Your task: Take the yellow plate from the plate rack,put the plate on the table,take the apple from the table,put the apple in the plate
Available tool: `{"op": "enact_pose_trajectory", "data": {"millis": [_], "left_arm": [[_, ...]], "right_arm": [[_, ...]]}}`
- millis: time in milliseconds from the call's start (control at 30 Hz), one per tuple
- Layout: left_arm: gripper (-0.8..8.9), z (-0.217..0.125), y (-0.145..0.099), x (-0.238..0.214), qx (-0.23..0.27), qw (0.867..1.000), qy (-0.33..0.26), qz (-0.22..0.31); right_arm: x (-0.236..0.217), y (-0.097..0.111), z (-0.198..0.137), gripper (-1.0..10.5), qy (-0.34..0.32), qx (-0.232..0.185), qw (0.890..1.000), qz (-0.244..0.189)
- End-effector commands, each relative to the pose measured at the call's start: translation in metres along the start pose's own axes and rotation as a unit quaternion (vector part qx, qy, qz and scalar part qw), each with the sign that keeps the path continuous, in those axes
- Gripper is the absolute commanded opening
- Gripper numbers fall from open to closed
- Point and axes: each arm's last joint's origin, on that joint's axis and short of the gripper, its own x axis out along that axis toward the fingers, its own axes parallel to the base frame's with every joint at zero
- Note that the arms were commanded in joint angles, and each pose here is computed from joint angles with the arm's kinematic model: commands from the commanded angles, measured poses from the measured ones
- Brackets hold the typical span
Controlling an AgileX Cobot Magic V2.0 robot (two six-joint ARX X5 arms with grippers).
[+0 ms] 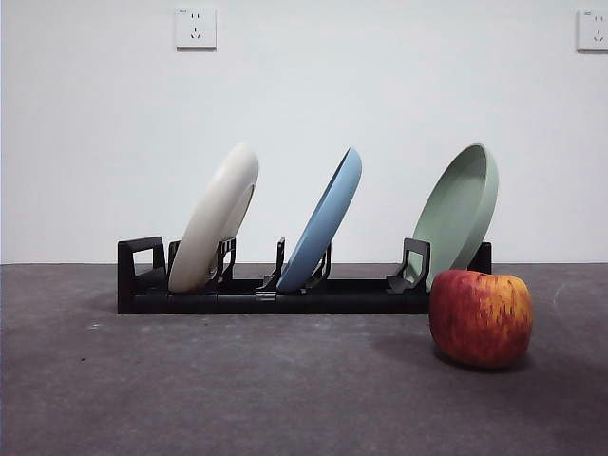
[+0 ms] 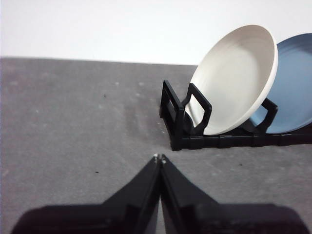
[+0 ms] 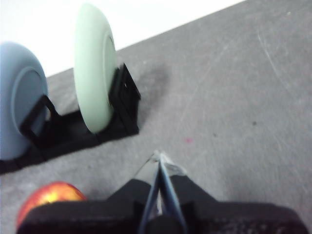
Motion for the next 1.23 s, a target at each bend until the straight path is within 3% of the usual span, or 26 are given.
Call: {"op": "enact_pose_trajectory", "data": {"millis": [33, 167, 433, 633, 900, 967, 1067, 1233], "left_arm": [[-0.07, 0.016, -0.002, -0.003, -0.019, 1.000, -0.009, -0.002], [-0.07, 0.044, -0.005, -0.002, -0.022, 1.000, -0.009, -0.002], [-0.07, 0.104, -0.012, 0.019, -0.015, 1.000, 0.011, -0.002], [-0.06, 0.139, -0.020, 0.054, -0.018, 0.995, 0.060, -0.078], [0.00, 0.168, -0.031, 0.113, -0.045, 0.965, 0.156, -0.207], [0.15, 0.173, -0.034, 0.129, -0.052, 0.957, 0.186, -0.216], [2.30, 0.181, -0.046, 0.162, -0.057, 0.944, 0.232, -0.225], [2.29, 0.185, -0.076, 0.208, -0.048, 0.928, 0.267, -0.254]], "right_arm": [[-0.003, 0.006, 0.018, -0.1, -0.010, 0.011, 1.000, 0.004], [-0.003, 0.014, 0.044, -0.1, 0.002, 0.014, 1.000, 0.002], [0.012, 0.034, 0.094, -0.1, 0.055, -0.015, 0.997, 0.060], [0.034, 0.044, 0.119, 0.0, 0.131, -0.037, 0.985, 0.107], [0.058, 0.053, 0.134, 0.1, 0.201, -0.036, 0.960, 0.191], [0.062, 0.054, 0.135, 0.6, 0.206, -0.034, 0.959, 0.192], [0.066, 0.053, 0.134, 2.6, 0.213, -0.032, 0.958, 0.188], [0.067, 0.053, 0.134, 2.6, 0.215, -0.031, 0.958, 0.186]]}}
